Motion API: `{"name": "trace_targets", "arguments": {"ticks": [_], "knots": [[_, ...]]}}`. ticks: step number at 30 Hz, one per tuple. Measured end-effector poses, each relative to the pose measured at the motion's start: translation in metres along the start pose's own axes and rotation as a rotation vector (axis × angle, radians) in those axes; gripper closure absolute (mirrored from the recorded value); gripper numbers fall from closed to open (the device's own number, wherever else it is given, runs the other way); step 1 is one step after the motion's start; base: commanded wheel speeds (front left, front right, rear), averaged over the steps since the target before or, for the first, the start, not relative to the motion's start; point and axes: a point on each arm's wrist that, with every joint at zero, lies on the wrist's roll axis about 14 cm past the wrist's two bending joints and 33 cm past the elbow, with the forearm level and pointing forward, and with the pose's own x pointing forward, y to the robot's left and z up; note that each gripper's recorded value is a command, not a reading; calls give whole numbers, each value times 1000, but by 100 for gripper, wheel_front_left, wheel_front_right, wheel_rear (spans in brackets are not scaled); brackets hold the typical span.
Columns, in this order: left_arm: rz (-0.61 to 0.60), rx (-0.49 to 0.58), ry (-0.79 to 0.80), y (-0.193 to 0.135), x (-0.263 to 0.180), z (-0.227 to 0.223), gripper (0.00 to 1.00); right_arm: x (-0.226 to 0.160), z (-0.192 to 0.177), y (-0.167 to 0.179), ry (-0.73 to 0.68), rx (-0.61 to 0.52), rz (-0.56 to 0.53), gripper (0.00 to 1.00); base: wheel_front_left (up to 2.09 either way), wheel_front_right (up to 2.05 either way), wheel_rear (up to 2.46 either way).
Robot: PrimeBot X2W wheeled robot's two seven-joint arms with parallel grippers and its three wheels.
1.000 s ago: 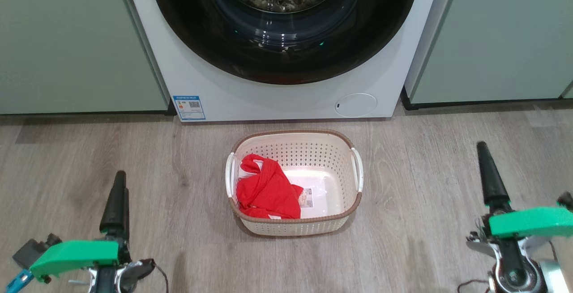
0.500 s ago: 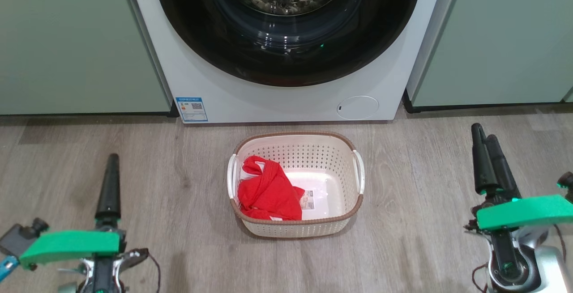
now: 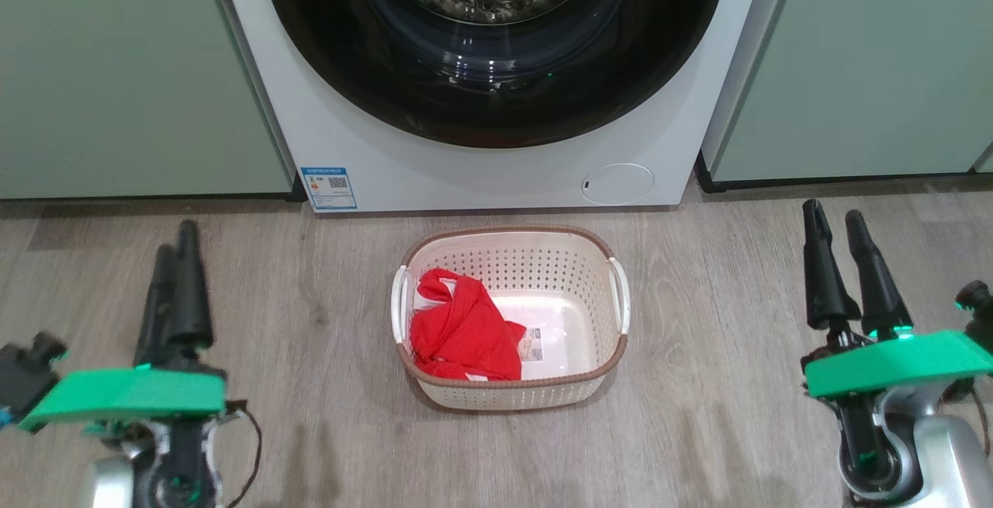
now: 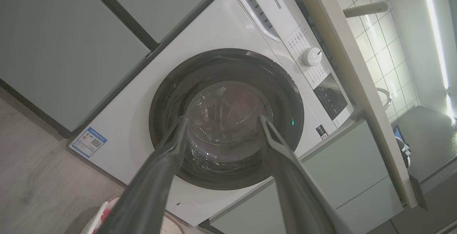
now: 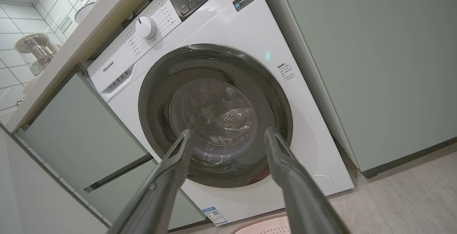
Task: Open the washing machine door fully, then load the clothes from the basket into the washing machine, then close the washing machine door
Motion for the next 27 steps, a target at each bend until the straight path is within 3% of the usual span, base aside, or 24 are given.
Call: {"name": "trace_targets", "arguments": {"ticks": [13,27], "knots": [[-174,343,46,-61,-4,-32,0,5,9,11,-42,-172,43,0,0,0,0],[-245,559,103,-75,-17,-71,0,-3,-15,5,24,-291,41,0,0,0,0]]}}
